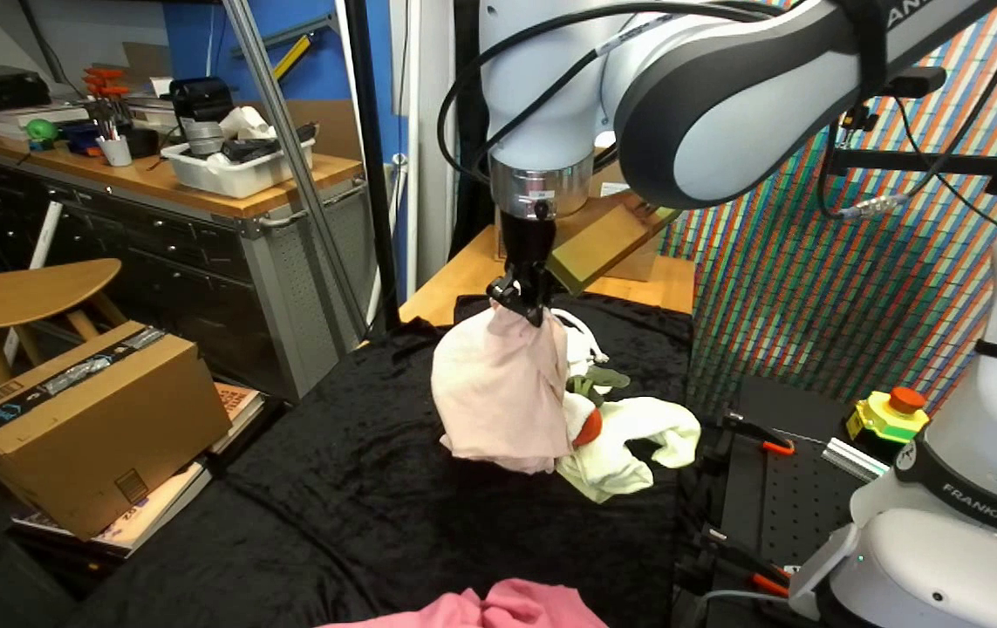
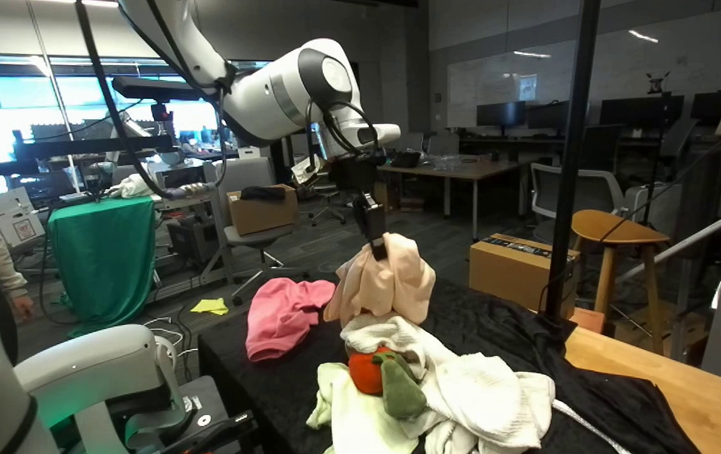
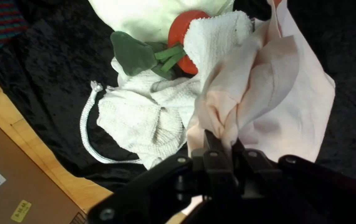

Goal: Pile up the things on the table

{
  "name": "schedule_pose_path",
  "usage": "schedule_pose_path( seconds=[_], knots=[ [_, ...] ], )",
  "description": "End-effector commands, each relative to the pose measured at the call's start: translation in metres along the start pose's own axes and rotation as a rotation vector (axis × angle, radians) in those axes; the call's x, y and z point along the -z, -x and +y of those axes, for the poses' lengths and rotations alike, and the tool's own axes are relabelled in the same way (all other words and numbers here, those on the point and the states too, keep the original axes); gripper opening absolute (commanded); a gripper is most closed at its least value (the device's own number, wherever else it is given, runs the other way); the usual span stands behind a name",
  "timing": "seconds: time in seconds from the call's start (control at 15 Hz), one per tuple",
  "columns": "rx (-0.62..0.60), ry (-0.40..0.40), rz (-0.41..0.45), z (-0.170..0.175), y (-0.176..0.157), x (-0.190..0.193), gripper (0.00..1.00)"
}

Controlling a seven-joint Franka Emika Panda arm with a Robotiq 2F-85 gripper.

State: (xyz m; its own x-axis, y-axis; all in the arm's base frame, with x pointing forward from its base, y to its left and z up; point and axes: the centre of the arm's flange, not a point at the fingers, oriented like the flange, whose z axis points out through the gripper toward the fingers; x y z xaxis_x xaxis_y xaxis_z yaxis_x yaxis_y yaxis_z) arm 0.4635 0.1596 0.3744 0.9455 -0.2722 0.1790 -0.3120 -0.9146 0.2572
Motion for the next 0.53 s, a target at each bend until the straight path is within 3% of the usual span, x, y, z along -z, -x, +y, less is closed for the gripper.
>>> schedule_pose_path(
  seconds=[0.0, 0.47],
  knots=[
    [-0.137, 0.02, -0.031, 0.032, 0.003, -0.006, 0.09],
    [-0.321, 0.075, -0.16, 0.068, 0.002, -0.054, 0.09]
  ],
)
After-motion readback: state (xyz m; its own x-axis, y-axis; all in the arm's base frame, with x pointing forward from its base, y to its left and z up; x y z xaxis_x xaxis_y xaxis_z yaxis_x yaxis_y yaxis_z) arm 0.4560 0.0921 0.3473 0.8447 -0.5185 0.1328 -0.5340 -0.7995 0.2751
